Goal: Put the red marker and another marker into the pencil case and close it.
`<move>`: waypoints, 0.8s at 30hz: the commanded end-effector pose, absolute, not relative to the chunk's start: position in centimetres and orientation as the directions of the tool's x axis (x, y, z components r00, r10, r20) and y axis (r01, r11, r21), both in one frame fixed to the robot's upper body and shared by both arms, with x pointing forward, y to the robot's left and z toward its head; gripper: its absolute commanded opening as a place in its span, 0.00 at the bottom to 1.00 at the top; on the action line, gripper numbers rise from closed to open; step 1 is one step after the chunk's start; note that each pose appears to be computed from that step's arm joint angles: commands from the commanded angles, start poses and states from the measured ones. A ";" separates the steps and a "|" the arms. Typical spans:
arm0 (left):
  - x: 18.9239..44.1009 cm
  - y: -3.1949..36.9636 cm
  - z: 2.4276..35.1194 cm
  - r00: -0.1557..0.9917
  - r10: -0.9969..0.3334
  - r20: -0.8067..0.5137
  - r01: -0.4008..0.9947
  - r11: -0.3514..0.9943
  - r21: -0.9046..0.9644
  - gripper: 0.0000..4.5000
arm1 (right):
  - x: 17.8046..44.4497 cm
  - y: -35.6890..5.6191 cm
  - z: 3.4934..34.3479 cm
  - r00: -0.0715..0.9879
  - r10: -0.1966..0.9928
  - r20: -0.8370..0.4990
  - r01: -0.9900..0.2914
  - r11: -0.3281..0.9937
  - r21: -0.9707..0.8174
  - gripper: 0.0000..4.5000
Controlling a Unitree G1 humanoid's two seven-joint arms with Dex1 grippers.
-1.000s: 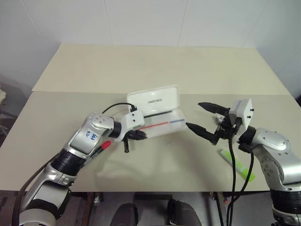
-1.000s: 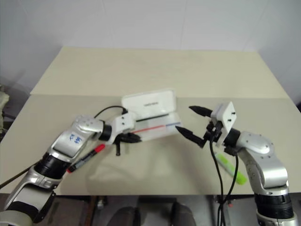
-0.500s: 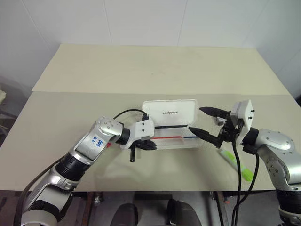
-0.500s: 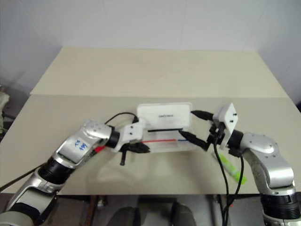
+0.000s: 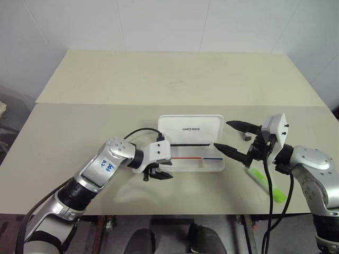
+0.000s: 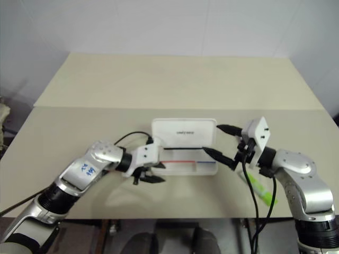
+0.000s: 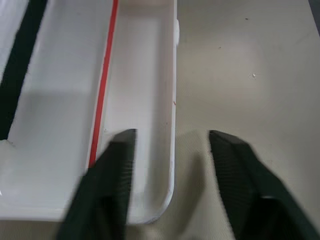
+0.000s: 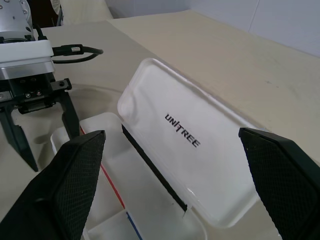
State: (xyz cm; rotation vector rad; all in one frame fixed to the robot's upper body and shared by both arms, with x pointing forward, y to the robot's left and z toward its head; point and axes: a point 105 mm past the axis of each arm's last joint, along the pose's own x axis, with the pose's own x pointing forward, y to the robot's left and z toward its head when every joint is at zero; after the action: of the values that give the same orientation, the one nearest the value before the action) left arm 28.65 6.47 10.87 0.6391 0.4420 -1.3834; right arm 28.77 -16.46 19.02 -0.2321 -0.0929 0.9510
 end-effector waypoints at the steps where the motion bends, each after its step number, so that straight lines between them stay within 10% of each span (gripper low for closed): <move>1: 28.4 5.9 12.0 0.150 -0.784 -0.602 0.984 0.056 0.172 0.81 | 28.6 -16.0 20.4 0.559 0.829 0.017 -0.793 0.540 -0.282 1.00; 24: 27.4 9.4 14.4 0.319 -0.877 -0.359 0.941 0.249 0.229 0.89 | 29.6 -14.2 20.4 0.458 0.889 0.007 -0.856 0.443 -0.264 1.00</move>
State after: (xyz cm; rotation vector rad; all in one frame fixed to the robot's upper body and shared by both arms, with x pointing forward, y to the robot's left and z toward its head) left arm 27.55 9.08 12.72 0.4138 0.2649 -1.2689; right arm 29.89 -14.45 19.46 -0.2144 -0.1084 1.0549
